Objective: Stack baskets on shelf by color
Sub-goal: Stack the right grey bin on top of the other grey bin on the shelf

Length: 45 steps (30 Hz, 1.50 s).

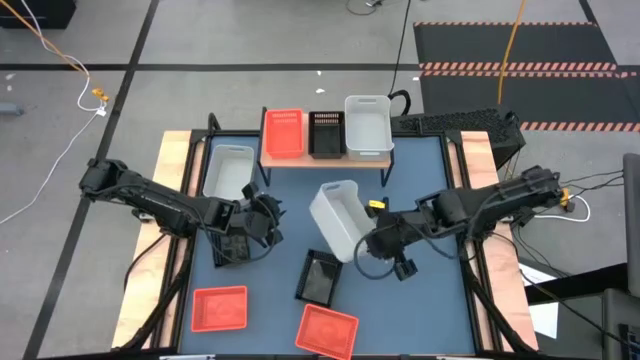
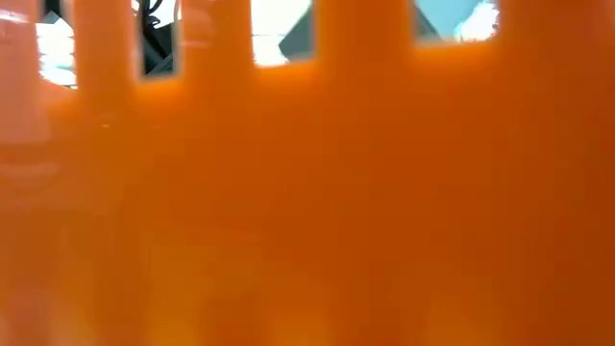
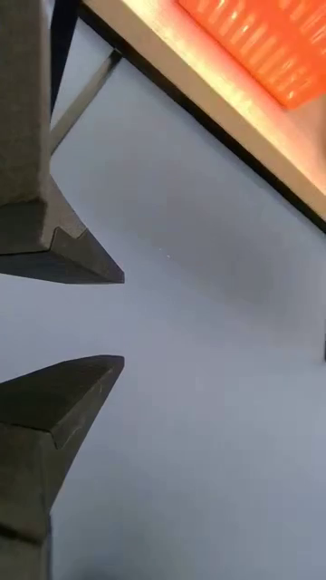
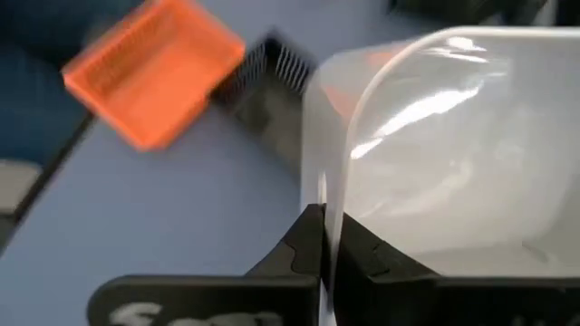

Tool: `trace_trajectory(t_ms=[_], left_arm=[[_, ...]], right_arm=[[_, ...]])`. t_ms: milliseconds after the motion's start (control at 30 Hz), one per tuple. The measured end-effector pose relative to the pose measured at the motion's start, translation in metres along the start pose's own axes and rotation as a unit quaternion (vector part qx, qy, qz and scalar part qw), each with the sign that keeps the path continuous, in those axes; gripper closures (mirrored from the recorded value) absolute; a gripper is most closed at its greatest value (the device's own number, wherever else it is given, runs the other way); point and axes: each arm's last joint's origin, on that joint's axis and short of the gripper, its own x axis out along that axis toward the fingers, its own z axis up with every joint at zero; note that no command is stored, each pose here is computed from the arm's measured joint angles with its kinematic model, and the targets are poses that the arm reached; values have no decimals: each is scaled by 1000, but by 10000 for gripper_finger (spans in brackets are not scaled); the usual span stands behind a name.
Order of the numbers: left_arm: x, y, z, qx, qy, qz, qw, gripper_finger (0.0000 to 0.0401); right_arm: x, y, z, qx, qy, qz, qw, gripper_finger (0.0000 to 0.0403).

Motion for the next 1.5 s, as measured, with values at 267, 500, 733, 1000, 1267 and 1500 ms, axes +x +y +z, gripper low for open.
trace_trajectory(t_ms=[267, 500, 733, 1000, 1267, 1500], left_arm=[[1, -1, 2, -32, 3, -32, 999, 261], [-2, -5, 1, -45, 4, -44, 998, 261], [-5, -9, -1, -50, 4, -54, 997, 261], [-5, -10, -1, -42, 2, -53, 998, 261], [-5, -9, -1, -40, 1, -51, 998, 261], [-5, -9, -1, -40, 1, -50, 998, 261]], right_arm=[[-80, -28, 48, -40, -52, -253, 965, 403], [-101, -97, 34, 22, 1, -379, 925, 403], [-97, -165, -8, 114, 85, -354, 924, 403], [-72, -193, -36, 166, 165, -252, 939, 403], [-50, -197, -40, 172, 208, -202, 941, 403], [-49, -196, -40, 184, 202, -185, 944, 403]])
